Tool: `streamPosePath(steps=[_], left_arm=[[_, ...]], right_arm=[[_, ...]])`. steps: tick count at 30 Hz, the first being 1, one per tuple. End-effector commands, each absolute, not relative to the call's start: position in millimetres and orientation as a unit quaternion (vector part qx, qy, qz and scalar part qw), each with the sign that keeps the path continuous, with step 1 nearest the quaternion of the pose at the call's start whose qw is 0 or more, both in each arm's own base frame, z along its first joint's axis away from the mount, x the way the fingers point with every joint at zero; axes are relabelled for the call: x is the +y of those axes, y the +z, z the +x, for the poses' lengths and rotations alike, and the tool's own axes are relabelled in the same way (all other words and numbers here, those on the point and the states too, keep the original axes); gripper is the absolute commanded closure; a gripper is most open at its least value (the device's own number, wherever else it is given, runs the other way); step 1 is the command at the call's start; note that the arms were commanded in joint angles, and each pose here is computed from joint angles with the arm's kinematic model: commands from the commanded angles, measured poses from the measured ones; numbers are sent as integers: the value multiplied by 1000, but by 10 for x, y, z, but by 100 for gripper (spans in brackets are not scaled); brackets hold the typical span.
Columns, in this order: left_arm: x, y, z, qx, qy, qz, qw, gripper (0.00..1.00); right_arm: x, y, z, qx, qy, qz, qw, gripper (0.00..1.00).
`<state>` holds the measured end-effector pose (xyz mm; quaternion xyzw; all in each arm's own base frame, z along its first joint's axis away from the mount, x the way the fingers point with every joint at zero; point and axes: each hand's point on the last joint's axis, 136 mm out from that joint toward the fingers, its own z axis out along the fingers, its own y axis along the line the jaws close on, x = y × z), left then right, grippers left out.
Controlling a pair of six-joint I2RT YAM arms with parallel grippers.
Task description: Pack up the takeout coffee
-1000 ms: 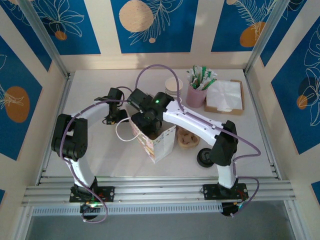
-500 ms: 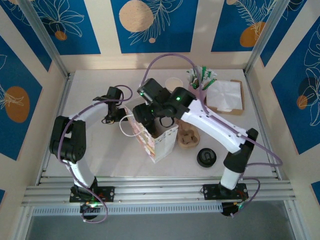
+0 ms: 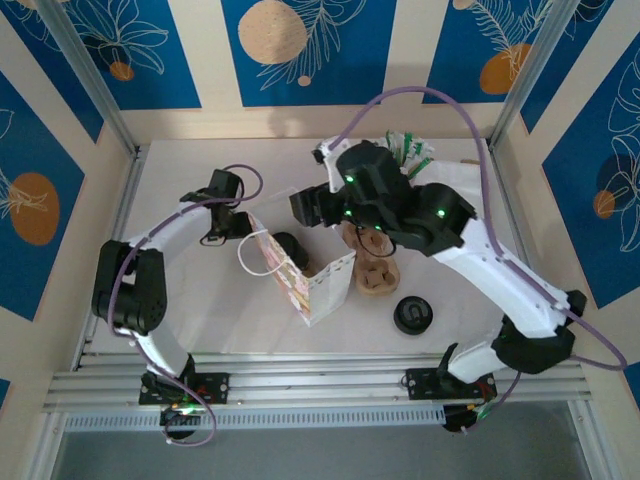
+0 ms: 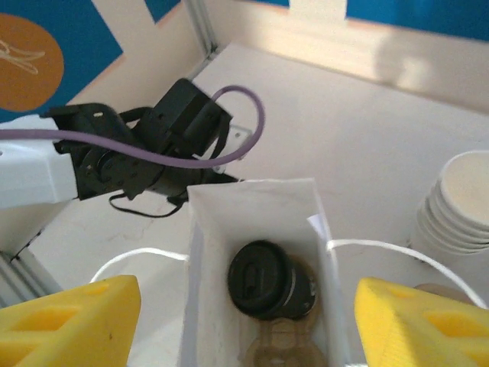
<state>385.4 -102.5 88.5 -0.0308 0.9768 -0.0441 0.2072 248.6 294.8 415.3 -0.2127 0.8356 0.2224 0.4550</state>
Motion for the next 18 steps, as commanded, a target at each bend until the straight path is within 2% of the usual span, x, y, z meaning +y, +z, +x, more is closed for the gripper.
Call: streamPosePath(steps=[1, 8, 18], left_arm=[[-982, 1152, 3875, 969, -26, -16, 244, 19], [-809, 1492, 3879, 953, 7, -20, 302, 19], [-512, 2041, 3753, 915, 52, -41, 399, 15]], right_arm=[[2655, 4343, 2664, 819, 190, -176, 512, 26], [2051, 4192, 2951, 837, 148, -95, 518, 25], [1199, 3709, 3426, 871, 129, 33, 473, 25]])
